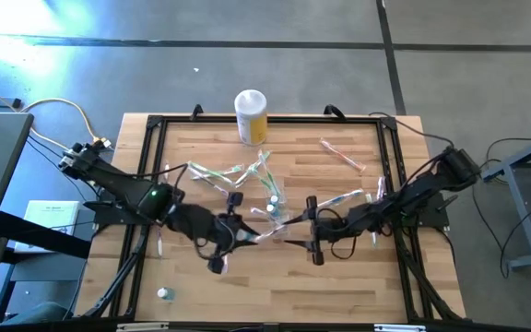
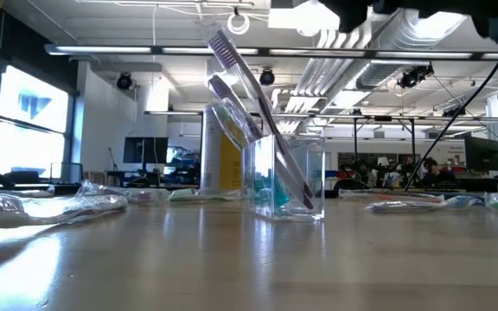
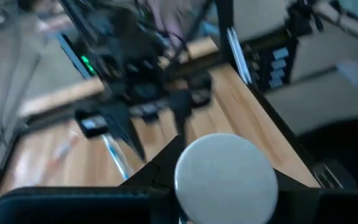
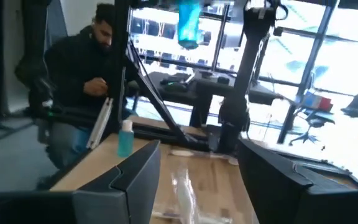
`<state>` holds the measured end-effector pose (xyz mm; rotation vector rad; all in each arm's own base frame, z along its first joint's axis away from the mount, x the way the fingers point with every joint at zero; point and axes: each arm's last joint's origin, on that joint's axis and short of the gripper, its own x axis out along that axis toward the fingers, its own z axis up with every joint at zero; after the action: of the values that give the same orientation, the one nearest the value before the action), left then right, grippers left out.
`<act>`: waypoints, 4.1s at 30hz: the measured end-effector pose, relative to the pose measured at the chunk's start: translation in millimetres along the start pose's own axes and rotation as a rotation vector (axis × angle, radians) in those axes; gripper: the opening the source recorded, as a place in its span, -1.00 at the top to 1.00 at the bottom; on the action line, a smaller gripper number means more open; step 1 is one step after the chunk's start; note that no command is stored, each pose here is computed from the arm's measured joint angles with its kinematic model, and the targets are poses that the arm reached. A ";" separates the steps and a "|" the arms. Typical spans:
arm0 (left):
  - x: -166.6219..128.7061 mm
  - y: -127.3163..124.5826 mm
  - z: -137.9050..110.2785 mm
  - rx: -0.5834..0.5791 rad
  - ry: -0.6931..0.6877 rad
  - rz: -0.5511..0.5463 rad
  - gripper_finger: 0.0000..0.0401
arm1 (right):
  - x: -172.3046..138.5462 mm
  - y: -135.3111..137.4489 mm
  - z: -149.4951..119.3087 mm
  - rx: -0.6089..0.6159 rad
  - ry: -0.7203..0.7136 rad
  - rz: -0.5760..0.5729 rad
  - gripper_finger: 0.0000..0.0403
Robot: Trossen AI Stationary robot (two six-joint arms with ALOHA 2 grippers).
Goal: Pick & Place toothbrushing station
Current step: Put the mouthwash bottle into transparent organizer
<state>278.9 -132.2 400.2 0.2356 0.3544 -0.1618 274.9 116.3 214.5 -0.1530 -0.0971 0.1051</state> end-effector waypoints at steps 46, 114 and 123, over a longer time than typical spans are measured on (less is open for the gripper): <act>59.8 -7.4 -7.6 0.116 -0.050 0.053 0.63 | 36.5 6.0 44.1 -0.098 0.073 0.031 0.63; 53.4 9.2 -5.1 -0.066 0.184 0.073 0.59 | 28.9 18.8 34.4 -0.131 0.218 -0.092 0.48; 53.8 17.6 -10.9 -0.089 0.237 0.080 0.59 | 10.5 27.0 34.9 -0.213 0.349 -0.474 -0.37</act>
<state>328.7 -118.7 374.4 0.1808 0.5853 -0.0388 279.0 149.1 245.5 -0.3535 0.2058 -0.4055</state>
